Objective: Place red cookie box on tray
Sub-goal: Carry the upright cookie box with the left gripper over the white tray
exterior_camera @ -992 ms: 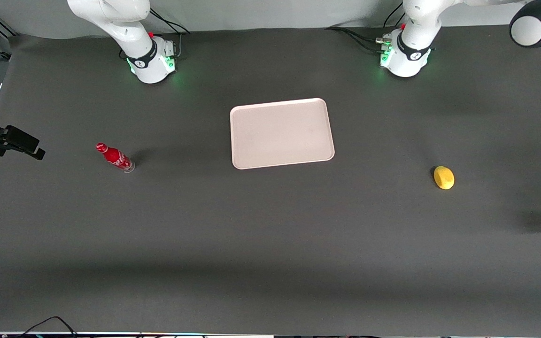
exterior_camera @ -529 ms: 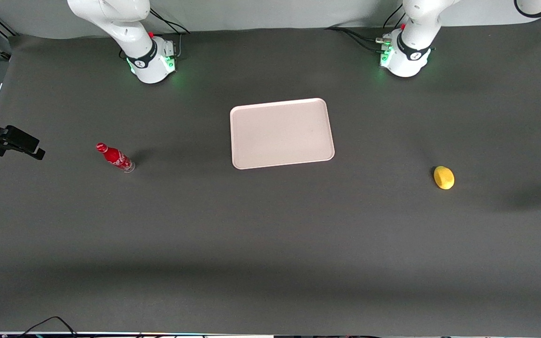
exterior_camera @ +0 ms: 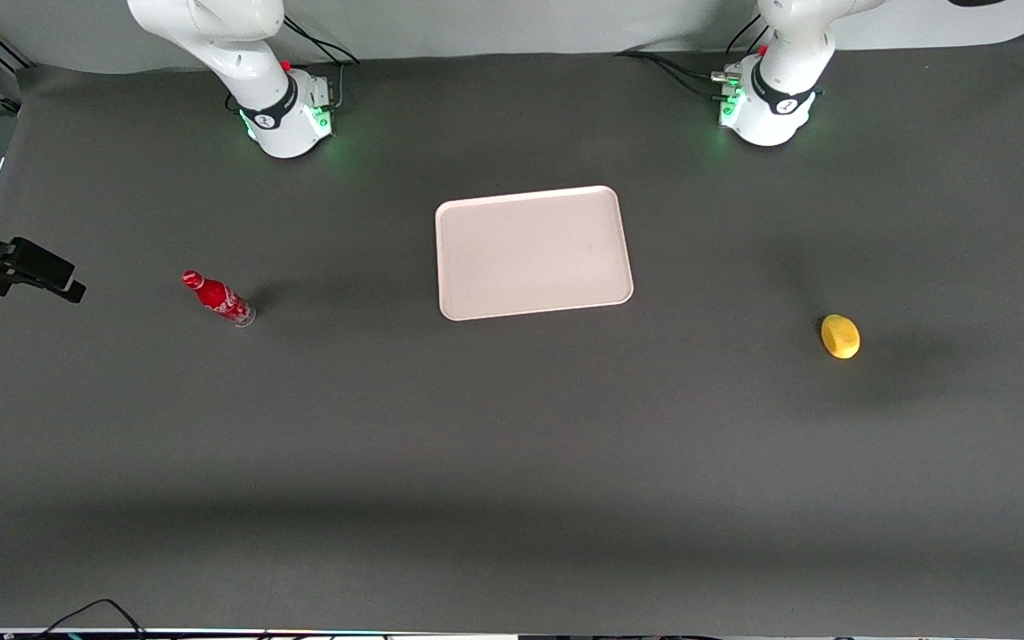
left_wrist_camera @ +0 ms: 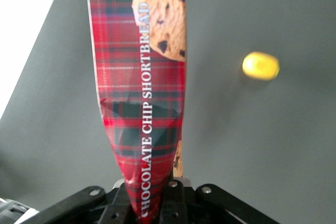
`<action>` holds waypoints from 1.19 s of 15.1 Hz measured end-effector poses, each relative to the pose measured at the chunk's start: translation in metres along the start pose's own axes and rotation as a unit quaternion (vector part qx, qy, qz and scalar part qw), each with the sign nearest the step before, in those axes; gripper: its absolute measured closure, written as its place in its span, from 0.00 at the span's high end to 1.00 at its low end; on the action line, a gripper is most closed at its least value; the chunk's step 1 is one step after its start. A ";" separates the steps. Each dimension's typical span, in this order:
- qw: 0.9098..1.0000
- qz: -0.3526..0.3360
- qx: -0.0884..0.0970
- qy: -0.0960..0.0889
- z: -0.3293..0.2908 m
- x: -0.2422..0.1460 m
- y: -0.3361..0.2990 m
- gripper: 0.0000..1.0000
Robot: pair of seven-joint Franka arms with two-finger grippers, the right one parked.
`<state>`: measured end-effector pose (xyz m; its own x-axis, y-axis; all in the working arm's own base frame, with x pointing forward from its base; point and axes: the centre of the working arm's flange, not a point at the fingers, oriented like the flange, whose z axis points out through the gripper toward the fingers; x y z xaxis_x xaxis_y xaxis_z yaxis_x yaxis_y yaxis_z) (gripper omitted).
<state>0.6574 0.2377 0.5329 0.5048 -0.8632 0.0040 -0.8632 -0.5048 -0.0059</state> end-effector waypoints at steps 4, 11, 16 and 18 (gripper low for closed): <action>0.995 -0.096 -0.025 -0.019 -0.019 0.077 0.048 0.13; 0.957 -0.278 -0.046 -0.064 -0.035 0.231 0.154 0.13; 0.900 -0.424 -0.047 -0.087 -0.019 0.344 0.254 0.13; 0.876 -0.471 -0.048 -0.094 -0.011 0.372 0.287 0.13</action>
<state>0.5975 -0.2287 0.5440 0.9778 -0.0535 -0.2027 -0.0553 -0.9985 -0.0033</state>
